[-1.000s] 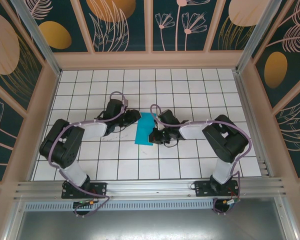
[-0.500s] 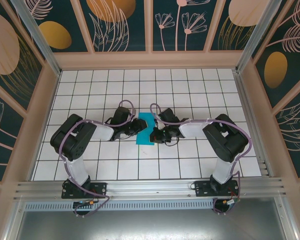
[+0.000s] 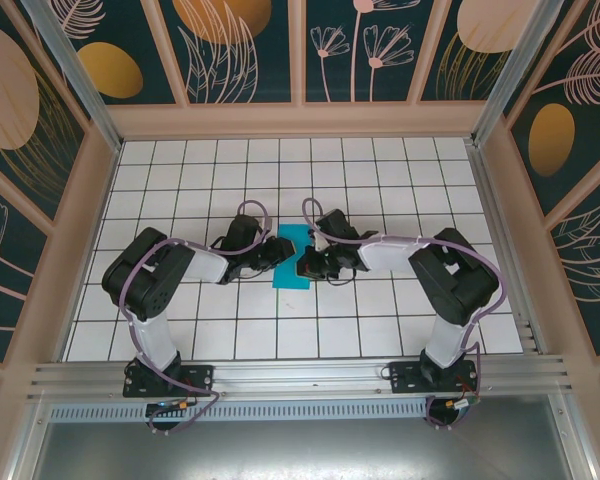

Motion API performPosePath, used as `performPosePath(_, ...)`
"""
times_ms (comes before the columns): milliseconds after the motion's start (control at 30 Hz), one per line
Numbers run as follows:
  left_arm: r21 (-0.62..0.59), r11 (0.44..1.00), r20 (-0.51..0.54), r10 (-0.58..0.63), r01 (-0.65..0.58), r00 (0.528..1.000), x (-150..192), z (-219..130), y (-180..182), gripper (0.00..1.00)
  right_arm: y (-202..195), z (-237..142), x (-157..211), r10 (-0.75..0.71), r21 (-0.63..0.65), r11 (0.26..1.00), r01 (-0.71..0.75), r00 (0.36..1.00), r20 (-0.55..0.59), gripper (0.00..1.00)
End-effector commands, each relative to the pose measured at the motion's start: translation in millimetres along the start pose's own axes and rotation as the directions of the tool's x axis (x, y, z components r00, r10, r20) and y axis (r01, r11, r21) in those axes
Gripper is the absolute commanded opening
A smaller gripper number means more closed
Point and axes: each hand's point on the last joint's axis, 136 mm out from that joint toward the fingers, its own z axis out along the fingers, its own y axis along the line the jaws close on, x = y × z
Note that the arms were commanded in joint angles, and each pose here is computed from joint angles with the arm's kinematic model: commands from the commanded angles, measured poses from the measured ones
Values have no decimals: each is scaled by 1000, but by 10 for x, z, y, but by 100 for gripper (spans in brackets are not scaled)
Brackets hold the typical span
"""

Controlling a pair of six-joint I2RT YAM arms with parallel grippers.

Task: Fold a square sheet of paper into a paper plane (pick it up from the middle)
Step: Fold the triangle a second time at the center of the table.

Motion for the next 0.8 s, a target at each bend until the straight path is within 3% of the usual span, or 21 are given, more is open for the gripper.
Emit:
performPosePath(0, -120, 992, -9, -38, 37, 999, 119, 10, 376, 28, 138, 57, -107, 22, -32, 999, -22, 1000, 3, 0)
performPosePath(300, -120, 991, -5, -52, 51, 999, 129, -2, 384, 28, -391, 406, 138, 129, 98, 988, -123, 990, -57, 0)
performPosePath(567, -155, 986, 8, -65, 65, 998, 114, -11, 448, 26, -177, 175, 77, 83, 74, 994, -81, 996, -27, 0)
performPosePath(767, -185, 979, 19, -79, 82, 997, 114, -14, 523, 25, -287, 111, 283, 103, 63, 993, -99, 994, -47, 0)
